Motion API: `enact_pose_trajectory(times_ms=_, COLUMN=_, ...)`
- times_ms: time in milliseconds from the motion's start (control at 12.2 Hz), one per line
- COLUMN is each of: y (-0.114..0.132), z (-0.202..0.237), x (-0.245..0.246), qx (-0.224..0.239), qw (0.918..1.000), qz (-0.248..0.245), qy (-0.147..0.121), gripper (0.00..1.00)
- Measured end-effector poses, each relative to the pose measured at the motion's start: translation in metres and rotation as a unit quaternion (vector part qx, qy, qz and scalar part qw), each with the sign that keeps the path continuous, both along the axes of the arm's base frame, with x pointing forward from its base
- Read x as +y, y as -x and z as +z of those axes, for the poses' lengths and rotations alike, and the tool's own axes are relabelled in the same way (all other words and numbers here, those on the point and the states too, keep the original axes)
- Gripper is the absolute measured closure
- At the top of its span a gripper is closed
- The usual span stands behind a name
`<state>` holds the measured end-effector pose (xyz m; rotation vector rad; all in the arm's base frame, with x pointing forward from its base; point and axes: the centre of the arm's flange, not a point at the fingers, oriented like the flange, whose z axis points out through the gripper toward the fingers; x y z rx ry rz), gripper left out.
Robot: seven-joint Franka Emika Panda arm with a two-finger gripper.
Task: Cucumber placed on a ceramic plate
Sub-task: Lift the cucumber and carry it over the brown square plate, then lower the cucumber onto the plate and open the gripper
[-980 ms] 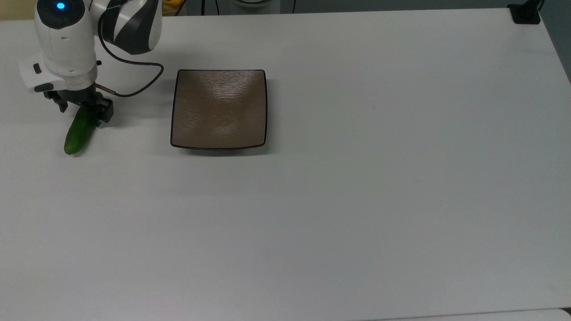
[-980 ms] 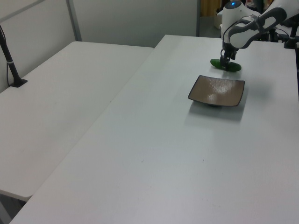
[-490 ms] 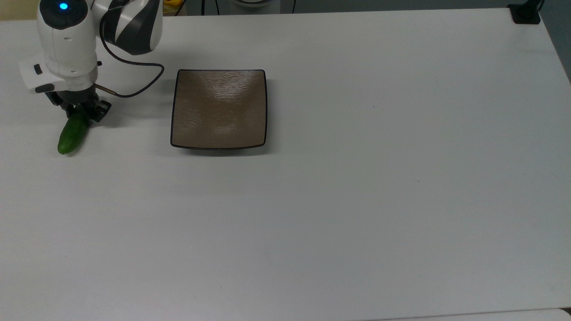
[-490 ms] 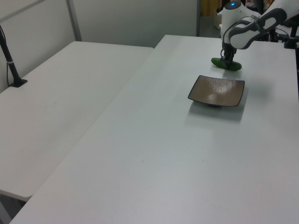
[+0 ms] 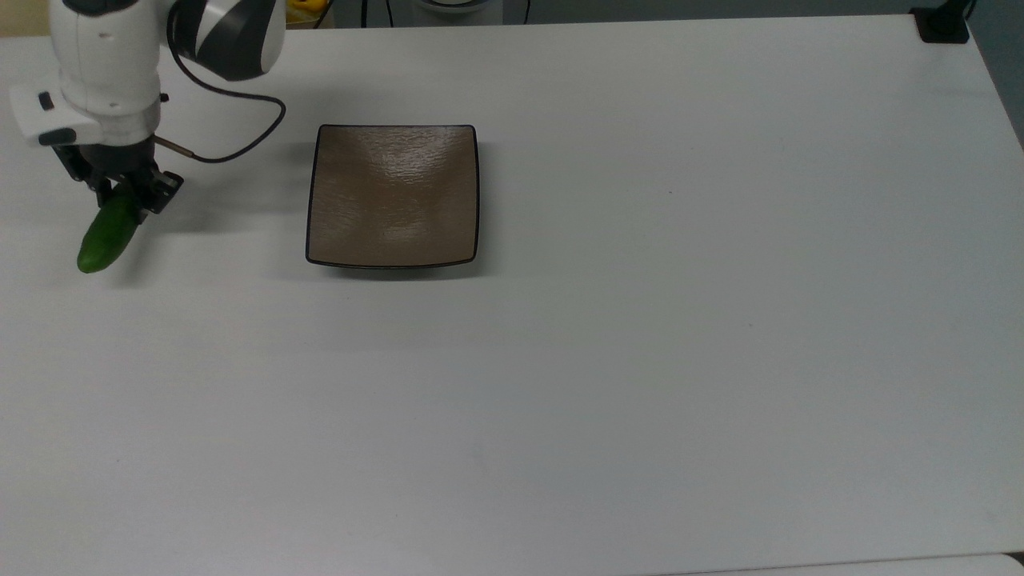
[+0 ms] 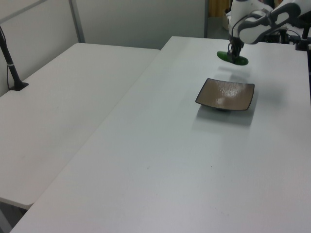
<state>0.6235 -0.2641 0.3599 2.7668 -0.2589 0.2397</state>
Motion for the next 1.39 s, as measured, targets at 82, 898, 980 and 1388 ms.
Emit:
enact_pose_trajectory(times_ms=82, y=-0.001, z=0.016, x=0.005, qx=-0.014, qw=0.9999, qz=0.001, qy=-0.002, gripper=0.56)
enact_pose_trajectory(times_ms=898, y=0.002, z=0.065, x=0.186, qx=0.057, qw=0.9906, qz=0.069, qy=-0.104, gripper=0.56)
enact_pose_trajectory(times_ms=980, y=0.005, z=0.062, x=0.2, qx=0.068, qw=0.9888, qz=0.079, qy=-0.107, gripper=0.56)
enact_pose_trajectory(times_ms=1388, y=0.019, z=0.031, x=0.245, qx=0.108, qw=0.9814, qz=0.111, qy=-0.113, gripper=0.56)
